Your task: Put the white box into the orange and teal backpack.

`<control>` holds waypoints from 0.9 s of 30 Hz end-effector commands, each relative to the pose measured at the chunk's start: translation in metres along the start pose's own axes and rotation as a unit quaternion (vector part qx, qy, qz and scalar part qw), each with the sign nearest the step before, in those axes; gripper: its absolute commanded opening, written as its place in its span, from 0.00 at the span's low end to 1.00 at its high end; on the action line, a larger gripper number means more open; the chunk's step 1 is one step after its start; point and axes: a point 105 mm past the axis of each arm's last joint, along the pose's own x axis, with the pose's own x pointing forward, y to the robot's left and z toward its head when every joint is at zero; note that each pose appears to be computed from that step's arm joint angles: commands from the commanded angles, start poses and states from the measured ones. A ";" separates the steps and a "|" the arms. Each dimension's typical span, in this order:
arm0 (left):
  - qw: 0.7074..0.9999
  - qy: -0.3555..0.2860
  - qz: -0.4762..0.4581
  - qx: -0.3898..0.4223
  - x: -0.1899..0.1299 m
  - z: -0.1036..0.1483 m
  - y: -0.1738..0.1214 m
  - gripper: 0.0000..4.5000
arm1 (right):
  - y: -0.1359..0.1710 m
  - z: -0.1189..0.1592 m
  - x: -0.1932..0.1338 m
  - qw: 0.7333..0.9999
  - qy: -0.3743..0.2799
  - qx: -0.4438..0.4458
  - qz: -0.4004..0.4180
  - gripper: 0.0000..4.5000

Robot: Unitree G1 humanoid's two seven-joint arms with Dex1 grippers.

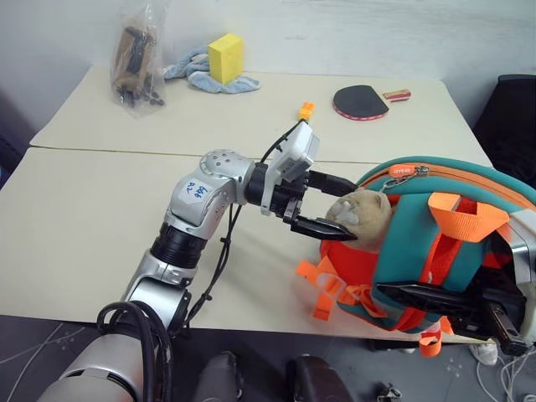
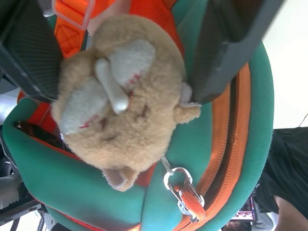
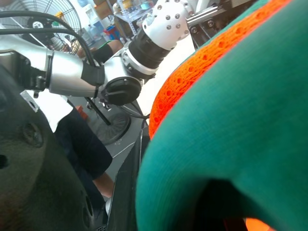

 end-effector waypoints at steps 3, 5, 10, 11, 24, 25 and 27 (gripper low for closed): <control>1.000 -0.019 0.003 0.000 -0.006 0.010 0.000 0.44 | 0.006 0.002 -0.001 1.000 -0.003 -0.011 -0.001 0.00; 0.999 -0.034 0.012 -0.010 -0.011 0.017 0.004 0.33 | 0.005 0.002 -0.003 1.000 -0.004 -0.012 -0.009 0.00; 0.997 -0.055 0.046 -0.021 -0.024 0.036 0.020 0.13 | 0.002 0.001 -0.009 0.999 -0.010 -0.014 -0.027 0.00; 0.996 -0.058 0.059 -0.023 -0.029 0.040 0.026 0.12 | 0.001 0.000 -0.011 0.999 -0.011 -0.015 -0.034 0.00; 0.979 0.172 0.108 0.009 -0.114 -0.051 0.038 0.12 | -0.017 -0.014 -0.044 0.990 -0.035 -0.037 -0.133 0.00; 0.975 0.198 0.097 0.017 -0.115 -0.066 0.033 0.12 | -0.020 -0.015 -0.046 0.988 -0.039 -0.042 -0.145 0.00; 0.975 0.209 0.074 0.014 -0.108 -0.082 0.026 0.12 | -0.024 -0.013 -0.048 0.986 -0.050 -0.051 -0.153 0.00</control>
